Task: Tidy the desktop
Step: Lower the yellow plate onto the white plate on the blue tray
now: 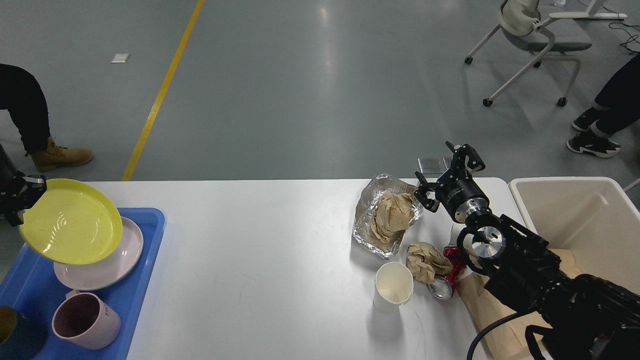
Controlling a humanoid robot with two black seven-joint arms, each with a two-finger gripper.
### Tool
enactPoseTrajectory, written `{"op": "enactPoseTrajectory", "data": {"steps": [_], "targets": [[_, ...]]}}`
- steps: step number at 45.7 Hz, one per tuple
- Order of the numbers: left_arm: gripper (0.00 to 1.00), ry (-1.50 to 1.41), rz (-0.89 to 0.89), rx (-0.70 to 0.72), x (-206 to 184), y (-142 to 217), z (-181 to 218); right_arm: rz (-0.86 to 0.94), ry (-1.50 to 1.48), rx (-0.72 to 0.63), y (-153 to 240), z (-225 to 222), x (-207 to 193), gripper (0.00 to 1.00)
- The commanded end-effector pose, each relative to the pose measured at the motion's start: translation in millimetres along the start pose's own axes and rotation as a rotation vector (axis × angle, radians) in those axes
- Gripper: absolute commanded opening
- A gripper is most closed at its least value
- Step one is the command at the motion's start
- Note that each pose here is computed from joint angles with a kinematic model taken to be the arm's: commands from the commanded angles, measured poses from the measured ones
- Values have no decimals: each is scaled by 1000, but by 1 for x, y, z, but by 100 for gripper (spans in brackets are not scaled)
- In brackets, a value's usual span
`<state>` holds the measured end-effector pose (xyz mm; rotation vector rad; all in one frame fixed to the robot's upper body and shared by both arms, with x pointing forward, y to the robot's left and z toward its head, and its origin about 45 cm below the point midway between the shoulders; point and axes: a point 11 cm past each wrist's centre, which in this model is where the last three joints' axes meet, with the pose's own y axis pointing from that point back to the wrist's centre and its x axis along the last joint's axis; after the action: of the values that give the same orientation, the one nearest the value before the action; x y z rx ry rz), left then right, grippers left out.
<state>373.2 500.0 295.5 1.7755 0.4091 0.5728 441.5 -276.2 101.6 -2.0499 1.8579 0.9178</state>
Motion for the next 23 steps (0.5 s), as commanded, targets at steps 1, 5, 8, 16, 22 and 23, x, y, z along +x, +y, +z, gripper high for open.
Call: {"op": "enactPoseTrajectory", "data": {"steps": [1,5,8,16,22,23], "targets": [[0,22,-11,5,-1,-14,-4,0,1,0,0,0,0,100],[0,26,-16,8,-3,-22,-5,0,-1,1,0,0,0,100],[0,29,-20,8,-4,-26,-5,0,1,0,0,0,0,100],[0,35,-40,-14,-9,-38,1,0,-1,1,0,0,0,100],[0,42,-50,-45,-12,-42,7,0,-1,1,0,0,0,100],[0,43,-55,-49,-13,-44,8,0,-1,1,0,0,0,100]]}}
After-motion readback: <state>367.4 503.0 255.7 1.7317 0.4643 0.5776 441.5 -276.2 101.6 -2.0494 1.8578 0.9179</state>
